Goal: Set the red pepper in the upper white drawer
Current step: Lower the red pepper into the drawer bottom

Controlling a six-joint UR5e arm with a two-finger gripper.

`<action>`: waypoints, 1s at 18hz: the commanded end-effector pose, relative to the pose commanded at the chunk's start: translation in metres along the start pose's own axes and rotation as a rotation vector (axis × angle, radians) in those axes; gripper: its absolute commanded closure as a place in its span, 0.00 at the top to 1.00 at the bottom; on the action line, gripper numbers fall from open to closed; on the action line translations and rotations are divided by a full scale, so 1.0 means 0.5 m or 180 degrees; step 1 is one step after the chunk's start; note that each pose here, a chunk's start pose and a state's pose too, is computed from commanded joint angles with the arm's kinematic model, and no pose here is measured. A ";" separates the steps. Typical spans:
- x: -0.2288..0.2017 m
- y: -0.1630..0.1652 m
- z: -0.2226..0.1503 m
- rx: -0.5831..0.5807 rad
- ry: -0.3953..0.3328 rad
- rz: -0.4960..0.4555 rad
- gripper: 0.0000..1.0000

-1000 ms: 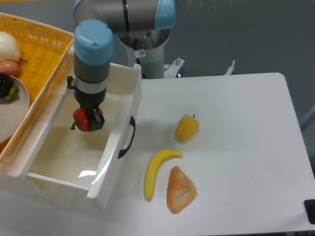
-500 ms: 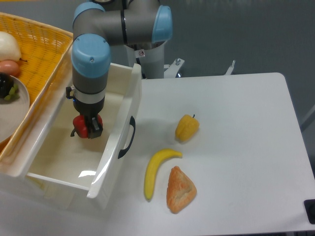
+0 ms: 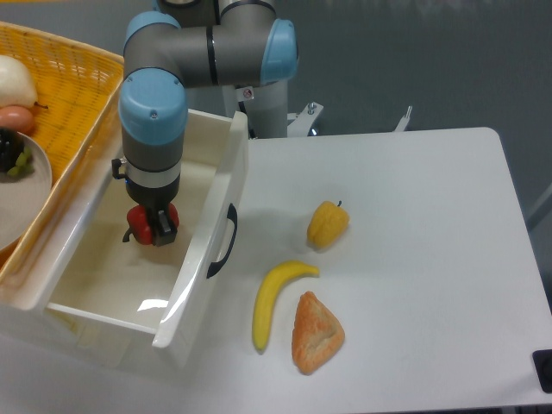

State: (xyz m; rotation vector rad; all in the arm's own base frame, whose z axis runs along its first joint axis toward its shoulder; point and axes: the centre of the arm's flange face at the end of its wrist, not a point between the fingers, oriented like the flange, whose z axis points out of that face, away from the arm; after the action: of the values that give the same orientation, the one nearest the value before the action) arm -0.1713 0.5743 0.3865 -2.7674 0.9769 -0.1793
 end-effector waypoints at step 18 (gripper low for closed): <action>-0.078 0.065 -0.158 0.0718 -0.0414 -0.0708 0.98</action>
State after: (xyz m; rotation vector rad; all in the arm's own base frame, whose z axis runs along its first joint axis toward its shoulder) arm -0.2354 0.5627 0.4542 -2.6348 0.5777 -0.1311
